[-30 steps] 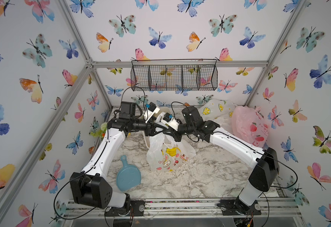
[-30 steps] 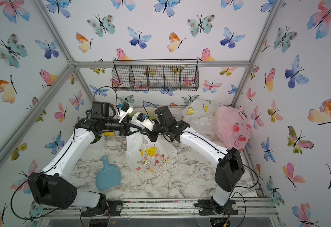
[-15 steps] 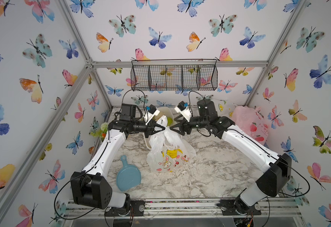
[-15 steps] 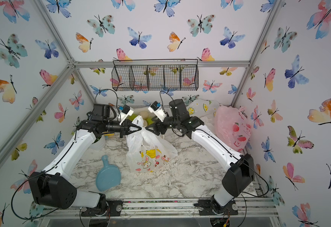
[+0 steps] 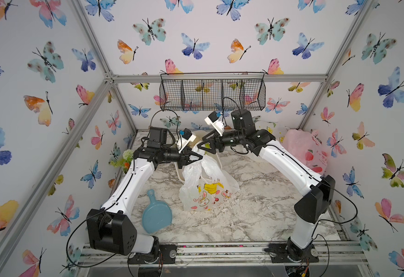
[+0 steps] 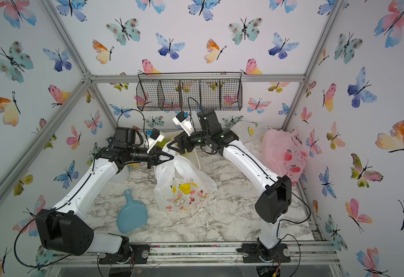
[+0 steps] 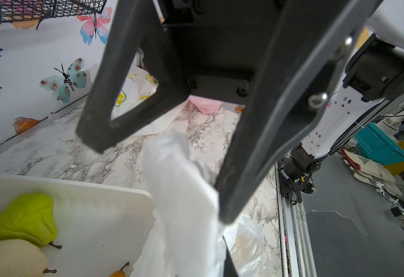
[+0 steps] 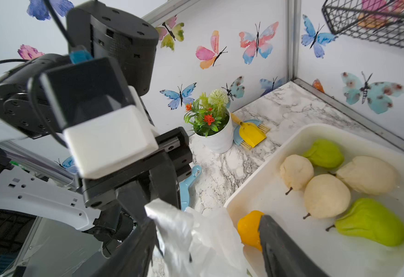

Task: Place the pears into plastic bags & tie knots
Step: Tie the plastic bag at the center of the board.

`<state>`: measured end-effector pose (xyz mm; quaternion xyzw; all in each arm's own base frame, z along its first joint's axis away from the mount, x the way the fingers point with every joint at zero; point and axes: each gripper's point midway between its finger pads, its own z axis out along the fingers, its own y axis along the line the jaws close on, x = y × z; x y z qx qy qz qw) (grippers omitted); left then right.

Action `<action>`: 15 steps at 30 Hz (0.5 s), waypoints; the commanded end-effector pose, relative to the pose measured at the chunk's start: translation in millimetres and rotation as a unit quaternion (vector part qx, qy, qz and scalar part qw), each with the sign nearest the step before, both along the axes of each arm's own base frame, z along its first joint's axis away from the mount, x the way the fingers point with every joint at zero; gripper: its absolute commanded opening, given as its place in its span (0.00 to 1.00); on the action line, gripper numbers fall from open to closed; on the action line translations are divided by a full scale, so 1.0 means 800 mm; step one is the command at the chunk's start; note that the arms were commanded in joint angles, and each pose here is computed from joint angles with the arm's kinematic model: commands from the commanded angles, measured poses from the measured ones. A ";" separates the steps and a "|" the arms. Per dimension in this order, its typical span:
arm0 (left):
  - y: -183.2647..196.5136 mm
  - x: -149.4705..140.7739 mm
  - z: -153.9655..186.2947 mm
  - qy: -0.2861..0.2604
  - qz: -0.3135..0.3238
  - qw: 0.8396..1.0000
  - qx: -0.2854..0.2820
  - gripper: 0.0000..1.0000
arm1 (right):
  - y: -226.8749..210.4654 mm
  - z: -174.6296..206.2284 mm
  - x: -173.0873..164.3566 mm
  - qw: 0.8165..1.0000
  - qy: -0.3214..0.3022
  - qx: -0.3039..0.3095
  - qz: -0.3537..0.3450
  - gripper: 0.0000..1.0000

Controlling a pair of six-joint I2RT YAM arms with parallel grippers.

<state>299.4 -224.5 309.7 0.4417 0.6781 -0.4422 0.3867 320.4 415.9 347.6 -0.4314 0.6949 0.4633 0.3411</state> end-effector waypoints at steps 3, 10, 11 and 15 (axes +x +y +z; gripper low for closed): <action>-0.003 0.004 0.005 -0.005 -0.002 1.000 -0.001 0.10 | 0.009 0.016 -0.019 0.999 0.025 0.021 0.035 0.56; 0.000 0.012 -0.003 0.004 0.017 1.000 0.010 0.19 | 0.004 0.023 -0.022 0.999 0.009 0.029 0.025 0.10; 0.000 0.012 -0.006 0.006 0.019 1.000 0.010 0.23 | 0.002 0.026 -0.024 0.999 0.006 0.033 0.026 0.07; 0.001 0.014 -0.018 0.021 0.028 0.999 0.016 0.25 | -0.001 0.035 -0.032 0.998 0.003 0.047 0.030 0.04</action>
